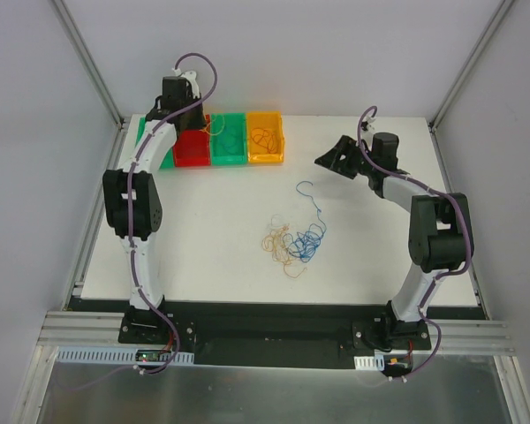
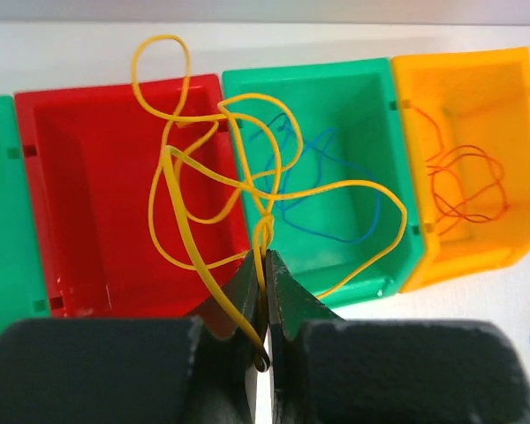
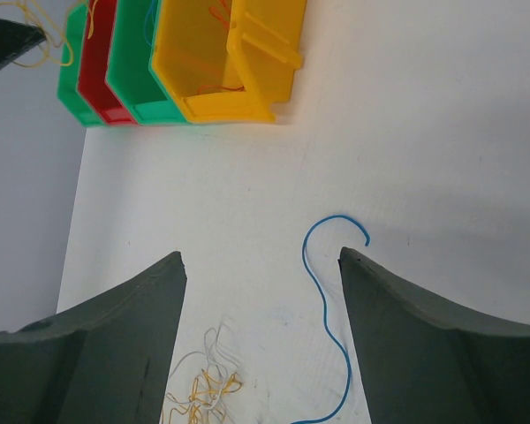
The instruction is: Untangle the cables
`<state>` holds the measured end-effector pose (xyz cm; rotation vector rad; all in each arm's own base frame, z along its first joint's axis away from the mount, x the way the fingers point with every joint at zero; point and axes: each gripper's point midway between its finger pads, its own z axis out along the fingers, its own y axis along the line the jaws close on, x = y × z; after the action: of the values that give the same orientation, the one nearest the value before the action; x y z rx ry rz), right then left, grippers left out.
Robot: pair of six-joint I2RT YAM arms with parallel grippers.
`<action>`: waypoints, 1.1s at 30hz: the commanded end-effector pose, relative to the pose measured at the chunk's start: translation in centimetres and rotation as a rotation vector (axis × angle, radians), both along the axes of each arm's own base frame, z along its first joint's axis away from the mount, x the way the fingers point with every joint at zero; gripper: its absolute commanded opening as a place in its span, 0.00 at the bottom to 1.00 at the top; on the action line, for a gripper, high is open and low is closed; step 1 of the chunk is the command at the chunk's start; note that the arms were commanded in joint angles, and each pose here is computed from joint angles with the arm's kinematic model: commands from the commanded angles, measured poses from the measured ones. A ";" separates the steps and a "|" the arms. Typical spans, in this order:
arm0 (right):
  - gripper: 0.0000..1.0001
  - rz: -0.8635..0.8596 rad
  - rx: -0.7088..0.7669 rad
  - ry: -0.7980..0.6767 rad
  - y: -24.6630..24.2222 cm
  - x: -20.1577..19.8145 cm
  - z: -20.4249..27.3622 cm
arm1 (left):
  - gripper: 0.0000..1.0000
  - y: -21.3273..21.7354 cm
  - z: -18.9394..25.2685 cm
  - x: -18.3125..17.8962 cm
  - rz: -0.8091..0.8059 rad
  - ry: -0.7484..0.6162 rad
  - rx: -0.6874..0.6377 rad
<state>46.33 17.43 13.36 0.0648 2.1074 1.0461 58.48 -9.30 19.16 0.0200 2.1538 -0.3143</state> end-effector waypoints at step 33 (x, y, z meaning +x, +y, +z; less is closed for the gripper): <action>0.72 0.032 0.025 -0.059 0.6 1.4 1.5 | 0.38 6.1 -4.5 1.0 0.207 0.042 0.004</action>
<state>46.69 17.63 12.52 0.0666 2.1239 1.0594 59.82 -4.50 10.05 -0.1992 2.2581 -0.2552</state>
